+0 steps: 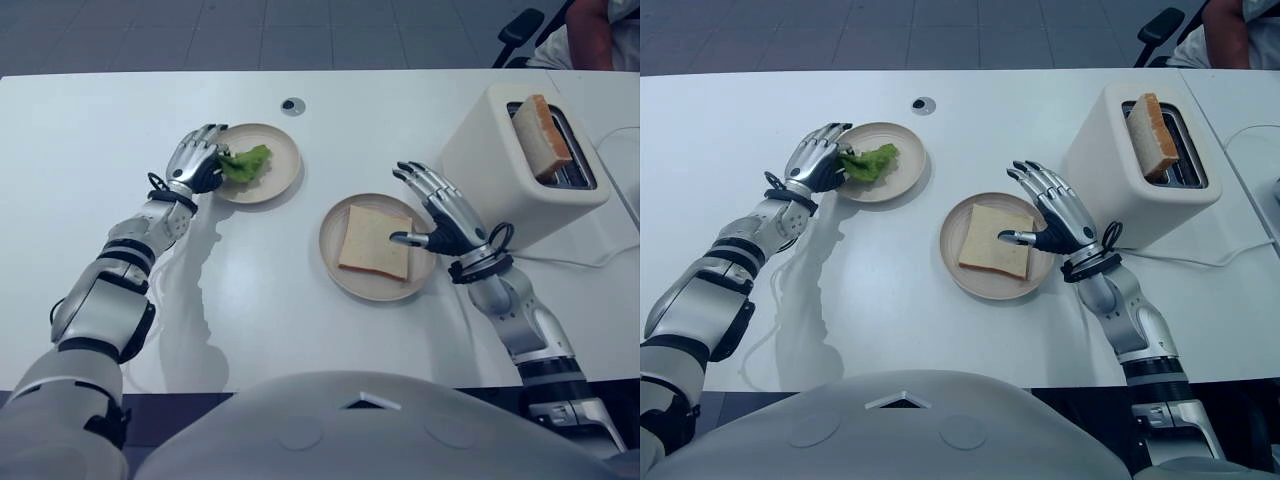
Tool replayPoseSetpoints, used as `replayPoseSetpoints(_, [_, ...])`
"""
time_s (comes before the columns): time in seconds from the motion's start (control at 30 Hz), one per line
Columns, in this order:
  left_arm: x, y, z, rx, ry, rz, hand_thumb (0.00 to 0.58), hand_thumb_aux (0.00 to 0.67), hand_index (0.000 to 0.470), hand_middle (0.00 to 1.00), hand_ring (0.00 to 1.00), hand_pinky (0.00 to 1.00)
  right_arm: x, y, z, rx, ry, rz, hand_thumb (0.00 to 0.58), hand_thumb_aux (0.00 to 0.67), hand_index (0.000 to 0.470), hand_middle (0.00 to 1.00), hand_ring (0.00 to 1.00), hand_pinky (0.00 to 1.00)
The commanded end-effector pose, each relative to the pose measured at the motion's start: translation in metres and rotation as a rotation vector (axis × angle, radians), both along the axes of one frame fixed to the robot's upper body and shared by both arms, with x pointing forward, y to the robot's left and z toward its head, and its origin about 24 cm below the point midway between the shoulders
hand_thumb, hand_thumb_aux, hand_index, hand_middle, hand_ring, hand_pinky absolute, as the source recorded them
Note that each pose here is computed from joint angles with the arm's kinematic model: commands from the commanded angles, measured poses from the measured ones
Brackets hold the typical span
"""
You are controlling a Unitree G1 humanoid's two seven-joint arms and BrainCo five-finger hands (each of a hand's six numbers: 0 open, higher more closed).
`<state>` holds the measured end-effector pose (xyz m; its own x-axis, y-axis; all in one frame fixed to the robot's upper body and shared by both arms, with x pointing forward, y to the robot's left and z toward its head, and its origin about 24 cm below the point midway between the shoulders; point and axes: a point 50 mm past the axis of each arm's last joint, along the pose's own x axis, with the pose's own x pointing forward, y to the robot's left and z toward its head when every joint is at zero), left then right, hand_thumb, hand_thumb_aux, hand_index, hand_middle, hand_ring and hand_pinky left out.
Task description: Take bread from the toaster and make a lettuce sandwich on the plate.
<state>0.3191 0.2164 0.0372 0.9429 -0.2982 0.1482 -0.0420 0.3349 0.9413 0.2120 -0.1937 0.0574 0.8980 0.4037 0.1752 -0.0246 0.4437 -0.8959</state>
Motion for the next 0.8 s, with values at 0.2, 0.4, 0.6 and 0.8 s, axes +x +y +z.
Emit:
replayPoseSetpoints(0.2, [-0.054,-0.097,0.003,-0.407,0.029,-0.338,0.580,0.670,0.470,0.00,0.00,0.00,-0.003,-0.023,0.049,0.183,-0.223,-0.092,0.000,0.000,0.000,0.00,0.00,0.00])
replayPoseSetpoints(0.4, [-0.081,-0.146,-0.032,-0.394,0.178,-0.448,0.580,0.670,0.470,0.00,0.00,0.00,-0.023,-0.060,0.103,0.299,-0.459,-0.206,0.000,0.000,0.000,0.00,0.00,0.00])
replayPoseSetpoints(0.6, [-0.086,-0.150,-0.057,-0.240,0.212,-0.445,0.520,0.455,0.319,0.00,0.00,0.00,-0.031,-0.084,0.118,0.248,-0.500,-0.330,0.000,0.000,0.000,0.00,0.00,0.00])
replayPoseSetpoints(0.8, [-0.092,-0.149,-0.060,-0.216,0.184,-0.445,0.164,0.102,0.072,0.00,0.00,0.00,-0.012,-0.121,0.071,0.027,-0.182,-0.621,0.000,0.000,0.000,0.00,0.00,0.00])
